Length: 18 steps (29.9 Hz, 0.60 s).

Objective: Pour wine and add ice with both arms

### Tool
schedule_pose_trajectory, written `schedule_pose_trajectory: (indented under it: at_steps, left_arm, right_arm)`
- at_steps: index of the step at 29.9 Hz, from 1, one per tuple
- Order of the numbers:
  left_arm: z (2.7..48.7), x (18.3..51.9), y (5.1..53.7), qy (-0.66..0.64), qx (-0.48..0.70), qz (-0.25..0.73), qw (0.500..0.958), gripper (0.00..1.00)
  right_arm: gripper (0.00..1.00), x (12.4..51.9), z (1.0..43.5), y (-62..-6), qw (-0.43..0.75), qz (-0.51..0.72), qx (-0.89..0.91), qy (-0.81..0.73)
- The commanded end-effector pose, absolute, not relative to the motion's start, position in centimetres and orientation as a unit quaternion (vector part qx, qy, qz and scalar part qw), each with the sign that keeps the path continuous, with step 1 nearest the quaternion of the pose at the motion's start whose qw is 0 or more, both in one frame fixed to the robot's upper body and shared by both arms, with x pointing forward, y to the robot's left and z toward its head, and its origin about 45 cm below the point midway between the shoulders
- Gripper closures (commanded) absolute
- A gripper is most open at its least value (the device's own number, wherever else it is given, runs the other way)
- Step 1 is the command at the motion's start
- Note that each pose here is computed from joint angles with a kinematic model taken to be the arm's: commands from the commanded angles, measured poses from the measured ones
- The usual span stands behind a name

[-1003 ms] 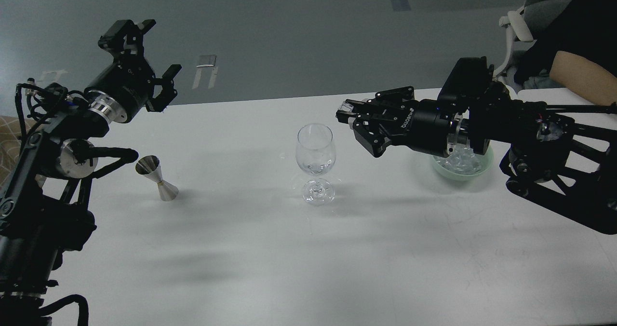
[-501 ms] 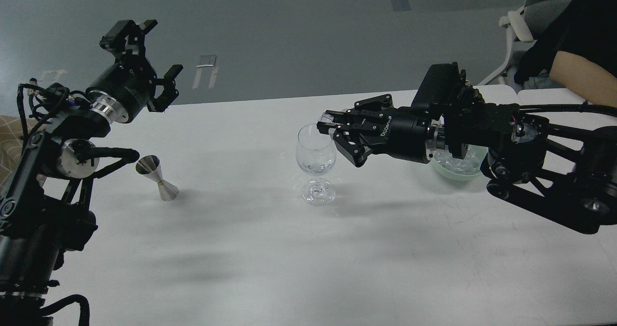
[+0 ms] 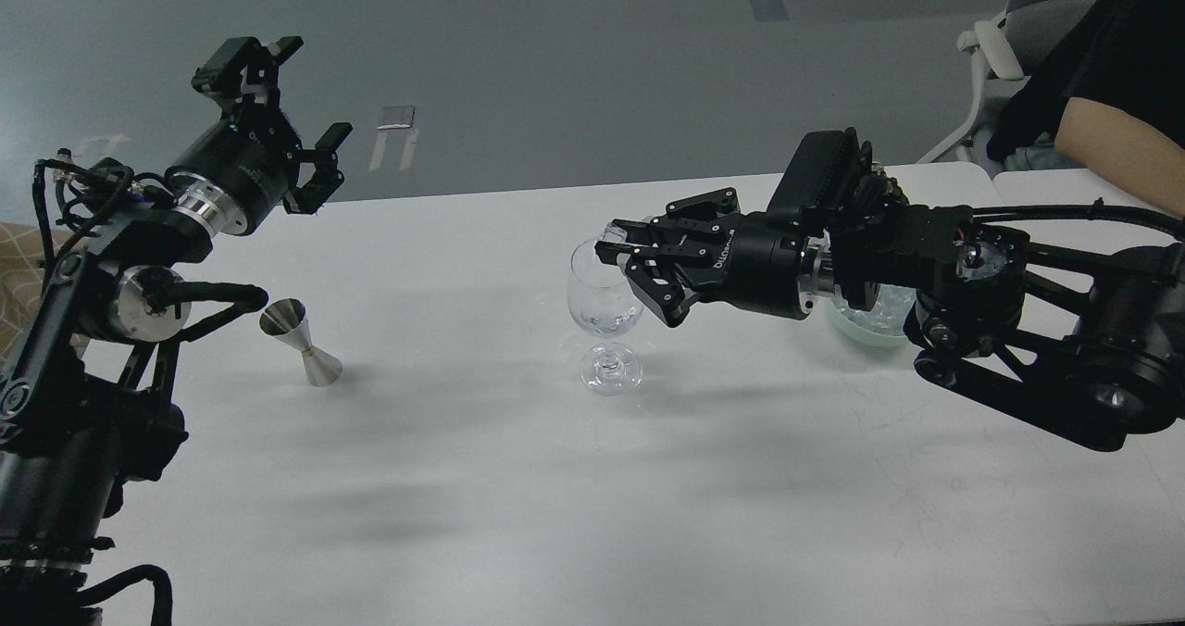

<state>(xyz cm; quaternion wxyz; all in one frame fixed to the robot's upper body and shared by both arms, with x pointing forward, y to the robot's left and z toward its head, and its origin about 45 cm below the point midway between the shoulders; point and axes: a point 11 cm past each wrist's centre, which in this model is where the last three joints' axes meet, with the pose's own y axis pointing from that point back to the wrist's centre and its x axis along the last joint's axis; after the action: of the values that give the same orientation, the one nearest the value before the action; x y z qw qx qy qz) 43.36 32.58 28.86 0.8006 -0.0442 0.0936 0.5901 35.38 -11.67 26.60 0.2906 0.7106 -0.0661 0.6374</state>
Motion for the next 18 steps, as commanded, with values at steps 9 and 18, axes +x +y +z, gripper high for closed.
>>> schedule_pose_trajectory:
  at_steps: [9, 18]
  left_arm:
    - [28.9, 43.4, 32.6, 0.094, -0.046, 0.590, 0.801, 0.03]
    - [28.9, 43.3, 32.6, 0.094, -0.046, 0.590, 0.800, 0.03]
  right_arm:
    - [0.89, 36.2, 26.0, -10.7, 0.294, 0.632, 0.714, -0.068]
    - [0.88, 35.9, 26.0, -9.6, 0.290, 0.629, 0.719, -0.055]
